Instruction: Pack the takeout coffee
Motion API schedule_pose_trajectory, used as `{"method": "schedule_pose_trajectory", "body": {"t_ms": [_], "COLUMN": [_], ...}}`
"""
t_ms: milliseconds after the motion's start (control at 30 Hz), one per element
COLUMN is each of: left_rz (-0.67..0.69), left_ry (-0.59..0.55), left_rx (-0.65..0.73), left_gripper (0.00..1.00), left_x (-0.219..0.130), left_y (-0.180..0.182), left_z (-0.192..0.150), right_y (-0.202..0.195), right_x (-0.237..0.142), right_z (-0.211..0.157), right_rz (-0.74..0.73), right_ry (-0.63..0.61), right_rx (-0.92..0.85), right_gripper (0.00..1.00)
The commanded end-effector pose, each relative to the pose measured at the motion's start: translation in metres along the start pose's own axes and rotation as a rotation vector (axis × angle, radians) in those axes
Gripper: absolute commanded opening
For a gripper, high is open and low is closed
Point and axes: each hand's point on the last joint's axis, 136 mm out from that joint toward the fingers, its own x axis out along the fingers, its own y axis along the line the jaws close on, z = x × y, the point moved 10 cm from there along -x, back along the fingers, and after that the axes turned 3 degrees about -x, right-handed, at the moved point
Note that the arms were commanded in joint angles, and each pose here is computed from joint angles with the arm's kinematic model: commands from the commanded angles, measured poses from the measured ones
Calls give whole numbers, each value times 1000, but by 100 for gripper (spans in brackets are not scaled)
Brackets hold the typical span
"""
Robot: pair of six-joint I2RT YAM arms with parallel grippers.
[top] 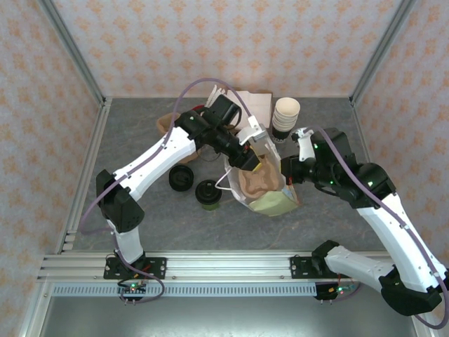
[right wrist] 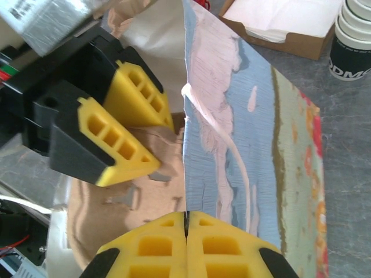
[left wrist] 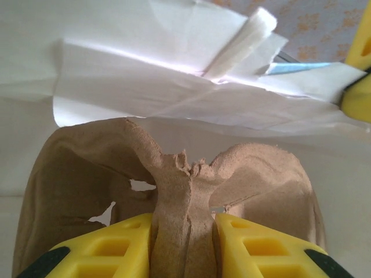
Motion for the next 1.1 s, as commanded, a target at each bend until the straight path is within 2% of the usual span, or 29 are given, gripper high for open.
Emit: {"method": "schedule_pose_trajectory", "body": {"t_ms": [0, 300, 600, 1067], "left_rz": [70, 122, 179, 270], "left_ry": [-122, -224, -192, -296], "left_rx": [79, 117, 225, 250], "left_gripper": [30, 30, 31, 30], "left_x": [-14, -18, -6, -8], "left_y": [-14, -20, -30, -28], "left_z": [13, 3, -14, 0], "right_y": [4, -7, -15, -15], "right_x": [-2, 3, 18, 14], "right_z": [1, -13, -20, -10], "right_rz": [48, -19, -32, 52], "right_ry": [-42, -56, -30, -25], "right_rx": [31, 146, 326, 459], "right_gripper": [0, 0, 0, 0]}}
